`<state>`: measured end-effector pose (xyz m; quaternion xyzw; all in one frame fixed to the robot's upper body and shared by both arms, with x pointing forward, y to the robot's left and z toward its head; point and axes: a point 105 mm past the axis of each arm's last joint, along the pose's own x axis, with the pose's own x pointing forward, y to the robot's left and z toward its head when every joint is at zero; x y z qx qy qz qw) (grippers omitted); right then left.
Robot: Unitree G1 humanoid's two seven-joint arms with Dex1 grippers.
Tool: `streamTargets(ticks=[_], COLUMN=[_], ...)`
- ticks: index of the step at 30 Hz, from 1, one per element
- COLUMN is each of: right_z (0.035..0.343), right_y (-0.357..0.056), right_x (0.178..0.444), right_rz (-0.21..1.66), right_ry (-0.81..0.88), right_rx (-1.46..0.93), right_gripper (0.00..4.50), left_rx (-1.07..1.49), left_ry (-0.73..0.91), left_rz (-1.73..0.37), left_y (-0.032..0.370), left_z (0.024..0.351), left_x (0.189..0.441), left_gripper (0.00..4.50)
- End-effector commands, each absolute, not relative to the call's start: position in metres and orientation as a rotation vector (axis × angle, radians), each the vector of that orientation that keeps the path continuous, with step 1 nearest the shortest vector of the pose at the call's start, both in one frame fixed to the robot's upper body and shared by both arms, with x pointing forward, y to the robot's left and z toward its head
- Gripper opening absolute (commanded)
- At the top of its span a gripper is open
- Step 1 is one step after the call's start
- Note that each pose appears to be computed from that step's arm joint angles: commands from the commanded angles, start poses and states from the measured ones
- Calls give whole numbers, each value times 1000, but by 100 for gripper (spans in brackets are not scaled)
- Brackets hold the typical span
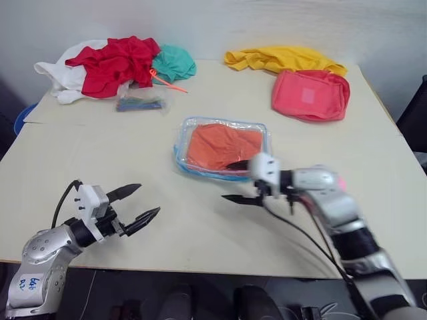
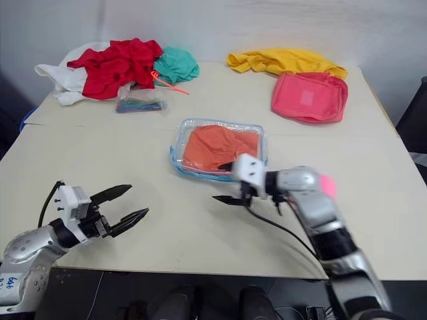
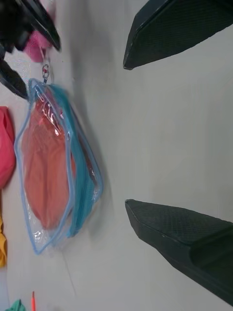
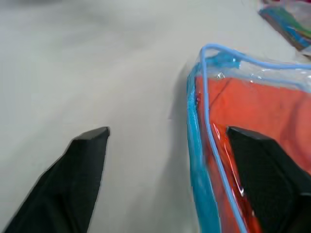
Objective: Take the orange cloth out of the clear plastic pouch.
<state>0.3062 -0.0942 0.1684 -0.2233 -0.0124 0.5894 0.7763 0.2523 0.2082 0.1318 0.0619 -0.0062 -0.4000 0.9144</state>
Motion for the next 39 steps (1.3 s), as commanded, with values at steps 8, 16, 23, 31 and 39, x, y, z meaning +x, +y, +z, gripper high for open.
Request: streamTargets(ticks=[8,16,23,31,39], right_z=[167,137,155,155,111], right_y=[-254,-258,-218,-138,-99], right_x=[297,305,286,294,304], right_rz=[861,922,1169,1288,1257], right_ry=[434,524,456,269,212], right_rx=[-491,-463,-390,-169,-153], right_gripper=[426,272,33,3,149], left_rx=[145,142,138,89,113], left_ry=[-15,-28,-45,-61,-50], left_rz=[-1008,-1023,-986,-955,-1080], left_y=[178,171,174,171,148], left_z=[136,139,141,142,146], left_x=[244,252,251,247,252], left_gripper=[450,450,450,450,450])
